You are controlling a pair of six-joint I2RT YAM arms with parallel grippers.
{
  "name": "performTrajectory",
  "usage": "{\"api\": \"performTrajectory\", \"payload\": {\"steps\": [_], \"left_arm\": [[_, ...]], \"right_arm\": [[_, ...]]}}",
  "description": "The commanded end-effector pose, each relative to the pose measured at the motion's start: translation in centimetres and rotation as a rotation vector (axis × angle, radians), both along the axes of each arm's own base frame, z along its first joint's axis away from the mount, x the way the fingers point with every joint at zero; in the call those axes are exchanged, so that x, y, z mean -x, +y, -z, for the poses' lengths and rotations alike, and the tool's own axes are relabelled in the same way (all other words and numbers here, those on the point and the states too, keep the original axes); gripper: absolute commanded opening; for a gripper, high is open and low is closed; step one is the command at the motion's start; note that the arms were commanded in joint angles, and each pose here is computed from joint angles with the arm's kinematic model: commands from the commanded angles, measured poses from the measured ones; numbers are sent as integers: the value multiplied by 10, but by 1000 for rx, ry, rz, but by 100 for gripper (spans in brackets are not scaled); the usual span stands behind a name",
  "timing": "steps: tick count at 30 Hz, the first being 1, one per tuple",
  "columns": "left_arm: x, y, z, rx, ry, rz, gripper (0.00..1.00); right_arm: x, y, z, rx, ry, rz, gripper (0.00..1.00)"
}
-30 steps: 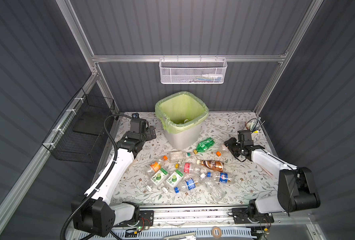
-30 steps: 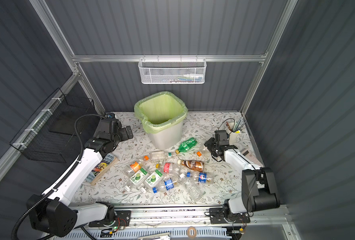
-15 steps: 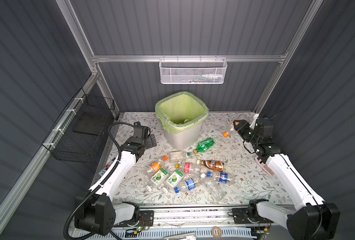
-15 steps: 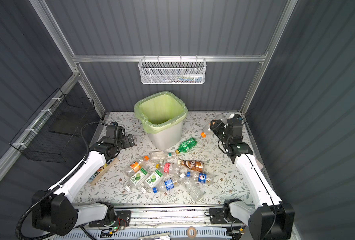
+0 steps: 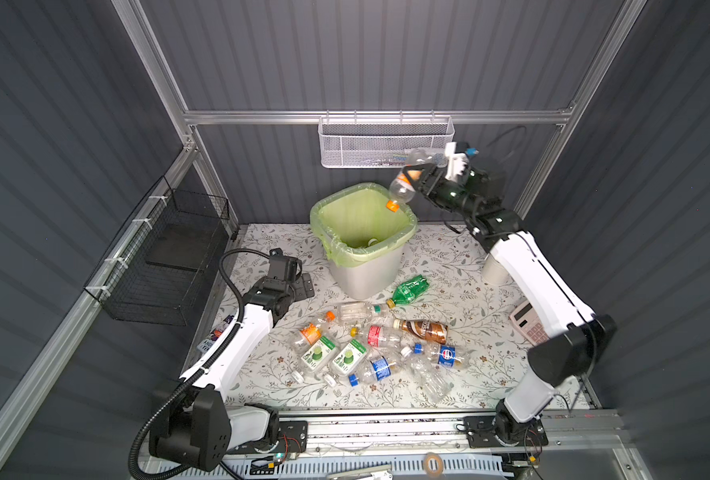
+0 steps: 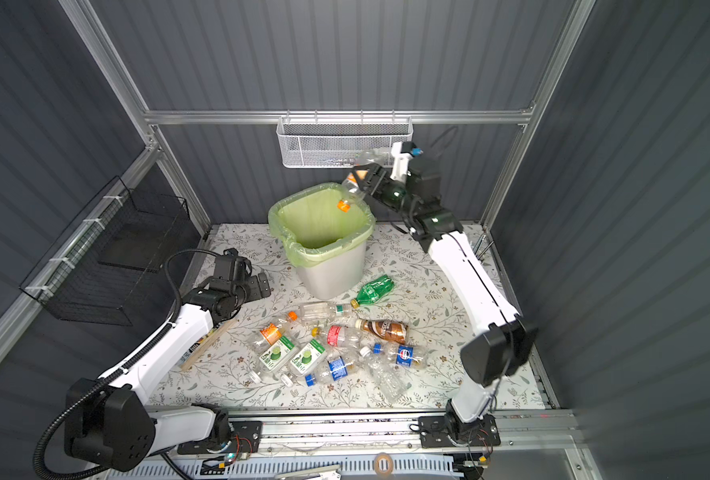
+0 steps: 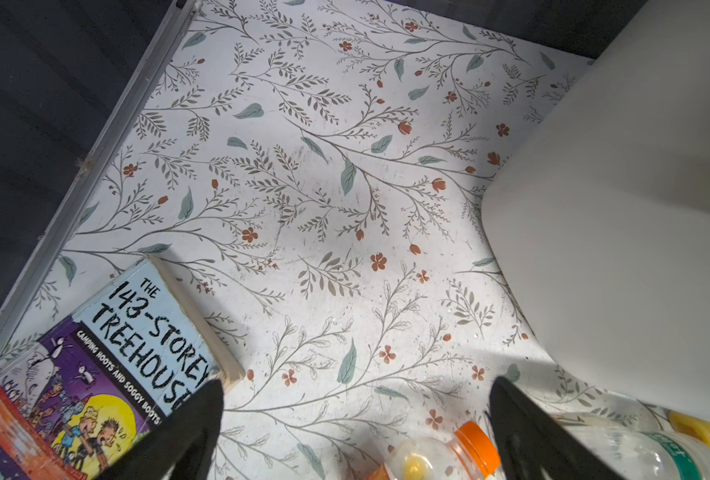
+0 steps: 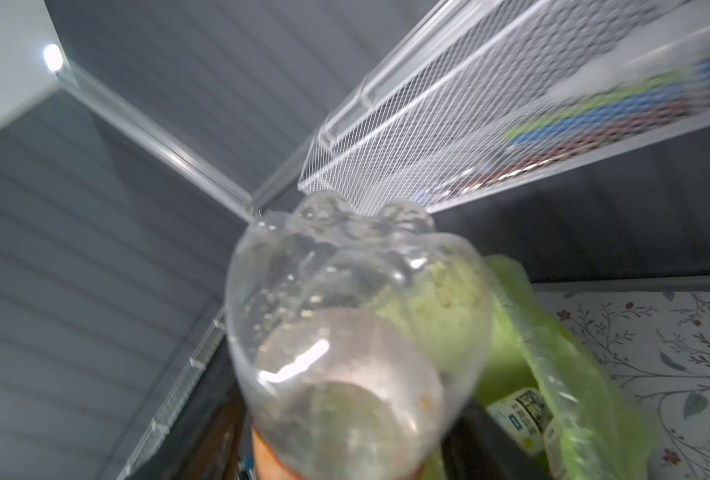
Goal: Throw the plastic bottles in the bin
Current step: 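Carry the orange-capped bottle over the bin with the right gripper and release it, then withdraw the right gripper from the bin toward the bottle pile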
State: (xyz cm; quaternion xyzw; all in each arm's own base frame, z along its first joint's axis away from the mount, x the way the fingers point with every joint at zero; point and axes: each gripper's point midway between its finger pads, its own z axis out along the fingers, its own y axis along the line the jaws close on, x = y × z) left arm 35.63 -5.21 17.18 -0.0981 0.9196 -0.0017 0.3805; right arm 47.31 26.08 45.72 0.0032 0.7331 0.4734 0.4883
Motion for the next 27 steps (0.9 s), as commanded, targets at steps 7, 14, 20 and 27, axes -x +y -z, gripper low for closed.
{"api": "performTrajectory", "payload": {"steps": [7,14,20,27], "left_arm": [[4,4,-12,-8,-28,6,100],[9,1,-7,-7,-4,39,100],[14,-3,0,20,13,42,100],[14,-3,-2,45,-9,27,100]], "right_arm": [[20,-32,-2,176,-40,100,99],[41,-74,17,169,-45,229,99],[63,-98,74,257,47,262,99],[111,-124,154,396,190,276,99]]}}
